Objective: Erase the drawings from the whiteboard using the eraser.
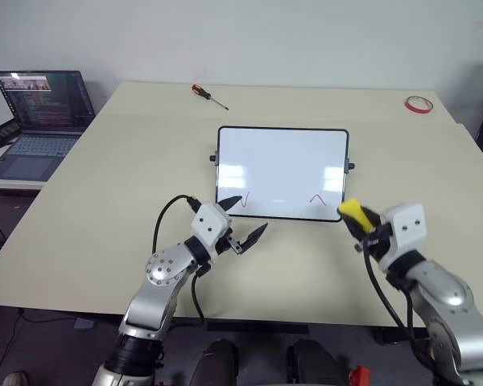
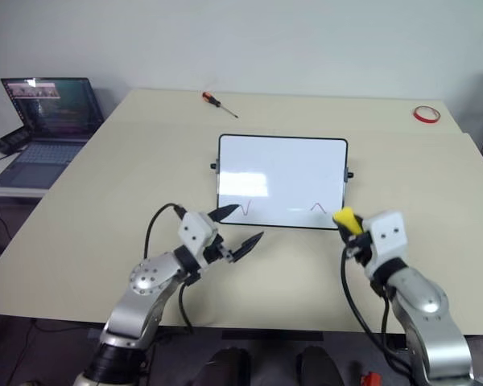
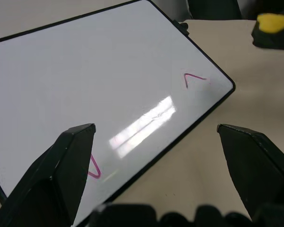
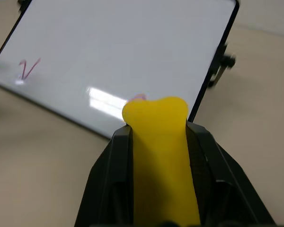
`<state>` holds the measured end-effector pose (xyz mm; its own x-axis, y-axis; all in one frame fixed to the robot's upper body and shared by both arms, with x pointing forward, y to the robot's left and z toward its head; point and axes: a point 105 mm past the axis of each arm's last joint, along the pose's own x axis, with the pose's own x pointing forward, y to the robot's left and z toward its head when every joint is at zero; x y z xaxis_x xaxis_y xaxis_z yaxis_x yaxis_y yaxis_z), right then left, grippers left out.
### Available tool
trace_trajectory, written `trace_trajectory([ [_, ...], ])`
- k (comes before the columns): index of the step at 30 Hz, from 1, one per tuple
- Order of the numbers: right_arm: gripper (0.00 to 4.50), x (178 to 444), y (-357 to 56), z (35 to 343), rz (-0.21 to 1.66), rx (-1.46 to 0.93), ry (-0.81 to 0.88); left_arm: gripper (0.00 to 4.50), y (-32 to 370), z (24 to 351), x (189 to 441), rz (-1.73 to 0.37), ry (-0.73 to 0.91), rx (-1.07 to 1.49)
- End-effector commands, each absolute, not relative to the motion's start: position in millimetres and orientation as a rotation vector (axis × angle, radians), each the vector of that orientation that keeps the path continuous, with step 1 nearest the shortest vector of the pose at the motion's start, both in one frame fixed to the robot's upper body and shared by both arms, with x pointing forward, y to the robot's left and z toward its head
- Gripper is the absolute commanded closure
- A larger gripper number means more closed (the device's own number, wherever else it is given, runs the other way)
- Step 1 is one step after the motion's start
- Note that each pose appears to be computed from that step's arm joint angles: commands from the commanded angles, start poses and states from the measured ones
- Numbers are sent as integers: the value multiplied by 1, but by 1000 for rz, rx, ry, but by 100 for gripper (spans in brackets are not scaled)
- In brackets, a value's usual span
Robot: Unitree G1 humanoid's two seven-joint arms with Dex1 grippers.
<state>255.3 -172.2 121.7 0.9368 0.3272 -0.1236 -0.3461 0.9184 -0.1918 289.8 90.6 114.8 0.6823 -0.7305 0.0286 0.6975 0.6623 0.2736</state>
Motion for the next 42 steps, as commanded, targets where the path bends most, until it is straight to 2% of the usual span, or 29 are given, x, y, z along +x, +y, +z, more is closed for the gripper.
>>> trace_trajectory([
  [1, 332, 241, -187, 125, 297, -238, 44, 0, 87, 112, 272, -845, -145, 252],
  [6, 332, 237, -207, 120, 236, -243, 38, 0, 82, 112, 269, -826, -148, 237],
  [15, 332, 252, -205, 127, 250, -241, -18, 0, 85, 115, 274, -790, -169, 268],
  [19, 332, 287, -186, 139, 310, -251, -97, 0, 89, 119, 288, -760, -182, 291],
  [25, 332, 327, -151, 145, 407, -238, -172, 0, 86, 125, 296, -761, -196, 301],
  [30, 332, 344, -127, 134, 511, -253, -161, 0, 84, 128, 298, -765, -209, 309],
  [34, 332, 352, -122, 124, 552, -296, -136, 0, 83, 132, 298, -763, -218, 313],
  [36, 332, 354, -122, 122, 563, -310, -130, 0, 82, 132, 297, -762, -220, 315],
  [41, 332, 367, -145, 91, 524, -605, 21, 0, 84, 135, 297, -749, -224, 318],
  [42, 332, 368, -152, 87, 503, -605, 48, 0, 83, 135, 297, -748, -225, 318],
])
